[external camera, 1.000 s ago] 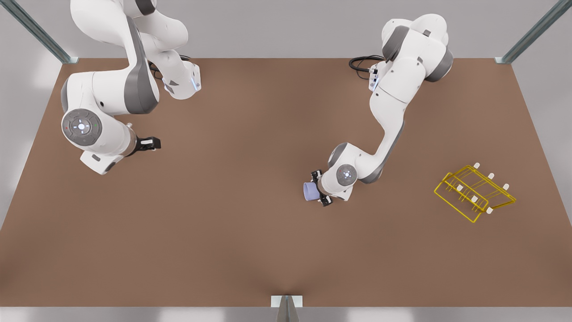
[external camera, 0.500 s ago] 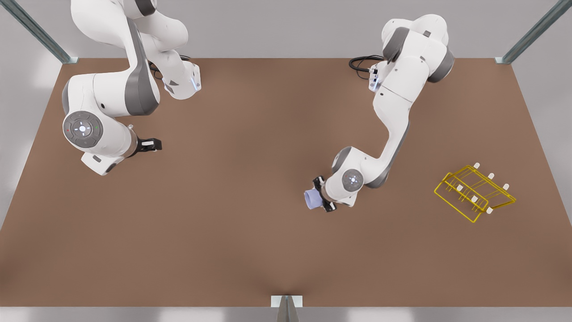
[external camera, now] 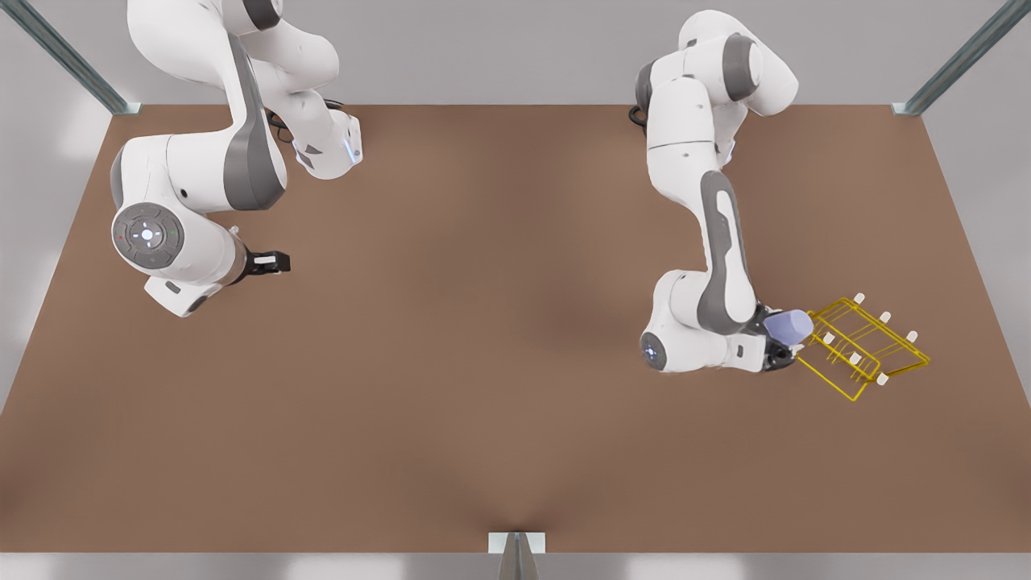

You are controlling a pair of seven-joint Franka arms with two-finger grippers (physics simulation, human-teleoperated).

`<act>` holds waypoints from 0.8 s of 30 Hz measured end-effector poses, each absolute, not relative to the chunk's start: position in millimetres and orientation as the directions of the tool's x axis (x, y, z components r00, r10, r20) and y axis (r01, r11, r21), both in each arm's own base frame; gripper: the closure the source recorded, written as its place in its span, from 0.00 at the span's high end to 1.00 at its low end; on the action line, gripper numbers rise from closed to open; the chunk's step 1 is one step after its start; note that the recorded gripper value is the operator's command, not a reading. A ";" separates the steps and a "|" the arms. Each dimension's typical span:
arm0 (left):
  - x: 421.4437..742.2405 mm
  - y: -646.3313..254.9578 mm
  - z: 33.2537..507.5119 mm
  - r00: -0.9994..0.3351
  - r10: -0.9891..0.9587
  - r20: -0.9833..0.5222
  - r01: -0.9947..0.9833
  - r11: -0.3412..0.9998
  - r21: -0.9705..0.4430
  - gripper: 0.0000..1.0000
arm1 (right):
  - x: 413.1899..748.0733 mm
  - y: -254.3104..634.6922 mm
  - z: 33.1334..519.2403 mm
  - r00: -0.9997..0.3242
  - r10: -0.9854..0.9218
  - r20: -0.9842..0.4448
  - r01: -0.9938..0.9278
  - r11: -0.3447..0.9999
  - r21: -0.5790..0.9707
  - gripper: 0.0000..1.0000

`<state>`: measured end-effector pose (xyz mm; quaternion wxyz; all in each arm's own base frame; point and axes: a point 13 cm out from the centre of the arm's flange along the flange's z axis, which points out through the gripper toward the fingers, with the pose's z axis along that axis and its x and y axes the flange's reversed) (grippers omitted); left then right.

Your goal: Place the cup on the cup holder

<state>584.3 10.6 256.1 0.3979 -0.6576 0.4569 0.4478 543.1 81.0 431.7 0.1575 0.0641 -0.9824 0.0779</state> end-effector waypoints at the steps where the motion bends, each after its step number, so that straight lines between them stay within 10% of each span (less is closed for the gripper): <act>1: 574.7 20.9 259.9 0.149 -0.203 -0.968 -0.963 -0.254 -0.095 0.71 | 543.2 81.0 431.2 -0.942 -0.101 0.320 -0.150 0.980 -0.133 1.00; 24: 579.8 144.0 204.5 -0.092 -0.141 -0.986 -0.980 -0.165 0.115 0.74 | 545.1 80.7 422.1 -0.938 -0.093 0.334 -0.147 0.979 -0.140 1.00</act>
